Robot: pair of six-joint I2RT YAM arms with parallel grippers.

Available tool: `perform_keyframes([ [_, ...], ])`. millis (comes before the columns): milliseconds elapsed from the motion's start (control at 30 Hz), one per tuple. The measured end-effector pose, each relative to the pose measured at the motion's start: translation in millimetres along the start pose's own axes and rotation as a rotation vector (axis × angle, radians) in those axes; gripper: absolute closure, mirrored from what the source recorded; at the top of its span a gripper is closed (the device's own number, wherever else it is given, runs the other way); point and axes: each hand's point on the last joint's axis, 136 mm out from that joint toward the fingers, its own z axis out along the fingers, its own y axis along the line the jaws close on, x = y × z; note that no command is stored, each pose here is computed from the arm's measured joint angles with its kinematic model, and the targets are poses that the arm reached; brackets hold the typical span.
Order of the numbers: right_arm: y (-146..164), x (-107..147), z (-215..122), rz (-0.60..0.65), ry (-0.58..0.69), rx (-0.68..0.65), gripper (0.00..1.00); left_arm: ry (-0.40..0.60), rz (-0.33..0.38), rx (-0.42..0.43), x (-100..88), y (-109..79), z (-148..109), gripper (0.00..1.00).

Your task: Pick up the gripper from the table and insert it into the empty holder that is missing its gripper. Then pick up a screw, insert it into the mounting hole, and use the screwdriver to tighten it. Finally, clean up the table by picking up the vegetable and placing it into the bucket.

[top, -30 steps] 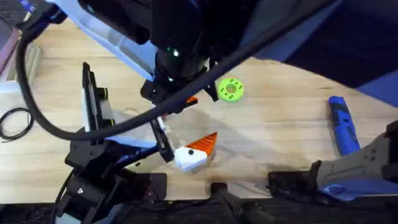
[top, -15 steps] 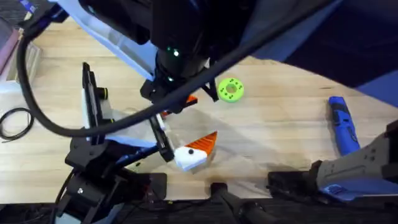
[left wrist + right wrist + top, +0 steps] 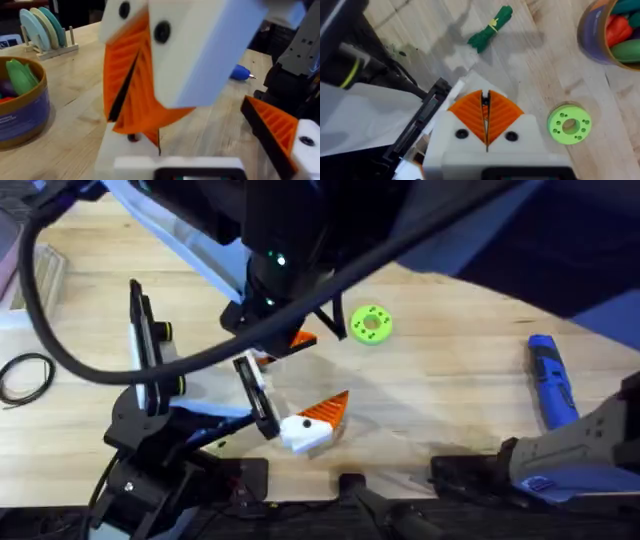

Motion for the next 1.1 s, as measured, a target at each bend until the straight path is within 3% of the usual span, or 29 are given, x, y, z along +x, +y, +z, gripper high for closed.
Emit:
perform_keyframes([
  [1100, 4, 16, 0, 0.084, 0.065, -0.03, 0.996, 0.0, -0.019, -0.004, 0.0, 0.7, 0, 0.014],
])
